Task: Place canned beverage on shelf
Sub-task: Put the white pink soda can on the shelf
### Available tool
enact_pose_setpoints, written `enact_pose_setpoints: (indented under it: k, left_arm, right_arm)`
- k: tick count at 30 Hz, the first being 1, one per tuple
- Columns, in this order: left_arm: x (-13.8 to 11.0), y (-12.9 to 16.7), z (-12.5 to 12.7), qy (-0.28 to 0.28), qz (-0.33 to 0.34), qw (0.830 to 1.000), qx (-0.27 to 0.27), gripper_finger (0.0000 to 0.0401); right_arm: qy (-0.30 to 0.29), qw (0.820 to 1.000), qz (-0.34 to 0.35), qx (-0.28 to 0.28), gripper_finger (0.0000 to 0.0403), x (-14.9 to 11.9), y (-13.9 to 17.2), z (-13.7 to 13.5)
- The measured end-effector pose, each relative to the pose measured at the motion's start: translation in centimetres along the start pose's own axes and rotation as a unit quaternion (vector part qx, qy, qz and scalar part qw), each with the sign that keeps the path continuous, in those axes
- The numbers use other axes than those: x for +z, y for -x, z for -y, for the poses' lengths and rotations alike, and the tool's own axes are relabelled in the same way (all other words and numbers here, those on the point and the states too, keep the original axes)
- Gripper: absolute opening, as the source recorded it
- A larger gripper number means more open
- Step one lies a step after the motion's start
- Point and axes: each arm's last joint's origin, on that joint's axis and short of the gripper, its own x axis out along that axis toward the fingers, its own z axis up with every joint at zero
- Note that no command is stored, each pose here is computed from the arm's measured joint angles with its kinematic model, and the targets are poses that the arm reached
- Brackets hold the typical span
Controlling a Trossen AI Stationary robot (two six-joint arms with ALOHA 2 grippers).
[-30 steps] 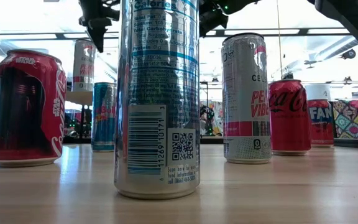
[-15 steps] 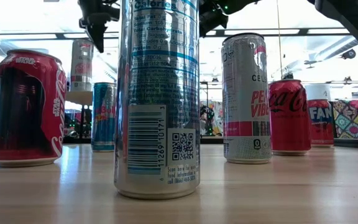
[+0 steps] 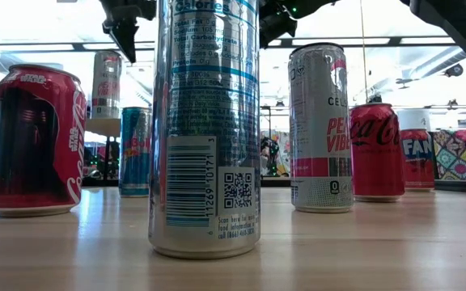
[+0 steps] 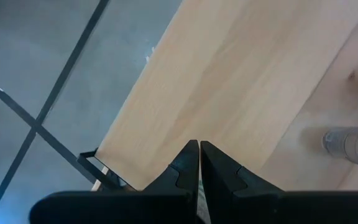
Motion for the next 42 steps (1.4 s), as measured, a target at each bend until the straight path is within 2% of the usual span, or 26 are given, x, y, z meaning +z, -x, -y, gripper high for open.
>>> enact_pose_setpoints:
  k: [6,12,15,19,27,34,42]
  left_arm:
    - [0.2,0.1,-0.1,-0.01,0.009,1.0,0.014,0.0]
    - [0.0,0.1,-1.1,-0.004,-0.02,0.992,0.123,0.0]
    - [-0.2,0.0,-1.5,0.003,-0.026,0.991,0.13,0.0]
    - [-0.2,-0.1,-1.5,0.005,-0.026,0.993,0.119,0.0]
    - [-0.3,-0.1,-1.0,0.001,-0.014,0.999,0.03,0.0]
    - [-0.4,-0.1,-0.8,-0.001,-0.02,1.0,0.018,0.0]
    - [-0.7,0.2,-0.4,-0.006,-0.016,0.999,-0.033,0.0]
  right_arm:
    - [0.0,1.0,0.0,0.0,0.0009,0.0,0.0,0.0]
    - [-0.001,1.0,0.0,0.0,0.0009,0.0,0.0,0.0]
    - [-0.001,1.0,0.0,0.0,0.0009,0.0,0.0,0.0]
    - [-0.002,1.0,0.0,0.0,0.0009,0.0,0.0,0.0]
    - [-0.002,1.0,0.0,0.0,0.0009,0.0,0.0,0.0]
    - [-0.002,1.0,0.0,0.0,0.0009,0.0,0.0,0.0]
    - [-0.001,1.0,0.0,0.0,0.0009,0.0,0.0,0.0]
